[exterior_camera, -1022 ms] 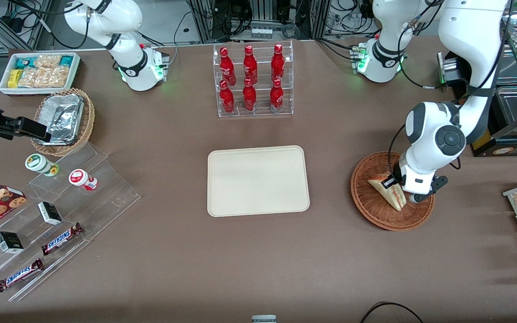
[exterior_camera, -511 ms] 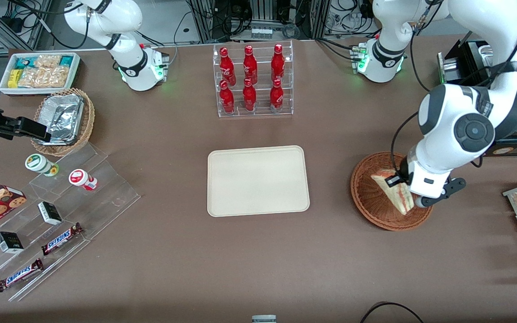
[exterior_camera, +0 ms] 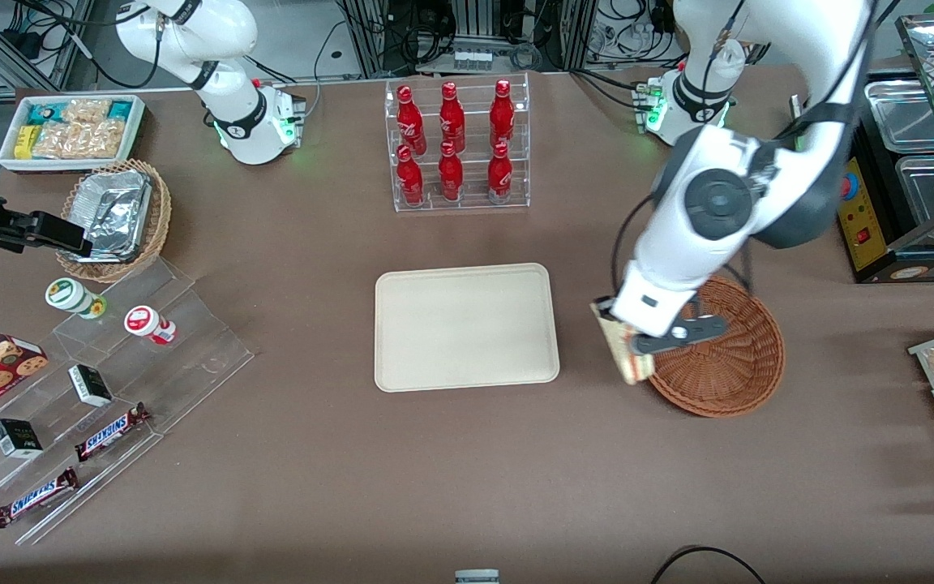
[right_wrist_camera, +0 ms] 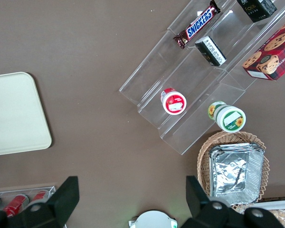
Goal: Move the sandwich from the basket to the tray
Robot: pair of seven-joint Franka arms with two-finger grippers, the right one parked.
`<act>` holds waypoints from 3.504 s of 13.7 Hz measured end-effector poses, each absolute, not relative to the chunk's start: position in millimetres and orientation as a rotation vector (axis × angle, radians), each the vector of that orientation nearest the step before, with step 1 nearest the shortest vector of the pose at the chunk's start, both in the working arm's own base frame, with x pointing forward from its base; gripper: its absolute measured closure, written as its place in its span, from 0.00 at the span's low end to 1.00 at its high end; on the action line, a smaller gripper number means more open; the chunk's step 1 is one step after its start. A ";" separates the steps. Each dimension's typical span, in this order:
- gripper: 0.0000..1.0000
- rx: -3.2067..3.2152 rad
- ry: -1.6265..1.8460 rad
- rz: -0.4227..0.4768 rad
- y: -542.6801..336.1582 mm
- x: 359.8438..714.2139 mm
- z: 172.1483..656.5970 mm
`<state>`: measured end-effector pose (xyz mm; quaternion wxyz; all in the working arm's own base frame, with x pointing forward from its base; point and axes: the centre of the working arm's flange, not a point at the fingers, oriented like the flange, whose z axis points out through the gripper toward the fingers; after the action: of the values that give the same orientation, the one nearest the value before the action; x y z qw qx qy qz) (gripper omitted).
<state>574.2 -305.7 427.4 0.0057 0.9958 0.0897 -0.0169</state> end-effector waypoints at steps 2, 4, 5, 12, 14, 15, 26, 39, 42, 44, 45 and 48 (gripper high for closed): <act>0.85 3.121 0.173 -0.076 -352.3 561.7 412.9; 0.85 3.128 0.077 -0.108 -392.5 546.2 391.9; 0.85 3.128 0.035 -0.116 -410.2 538.5 379.3; 0.85 3.085 -0.099 -0.096 -495.3 495.4 293.7; 0.85 3.082 -0.116 -0.103 -504.9 488.6 277.2; 0.85 3.079 -0.120 -0.102 -507.7 487.6 271.7; 0.85 3.064 -0.141 -0.079 -520.9 484.8 240.4; 0.00 3.058 -0.033 0.043 -501.2 517.2 329.9; 0.00 3.092 0.050 0.092 -463.2 535.2 395.9; 0.00 3.109 0.112 0.119 -431.9 541.3 445.7; 0.00 3.118 0.127 0.130 -415.1 543.2 468.5; 0.00 3.141 0.131 0.105 -355.0 552.1 519.7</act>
<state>552.1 -355.0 519.7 -0.0020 0.9986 0.0416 0.0335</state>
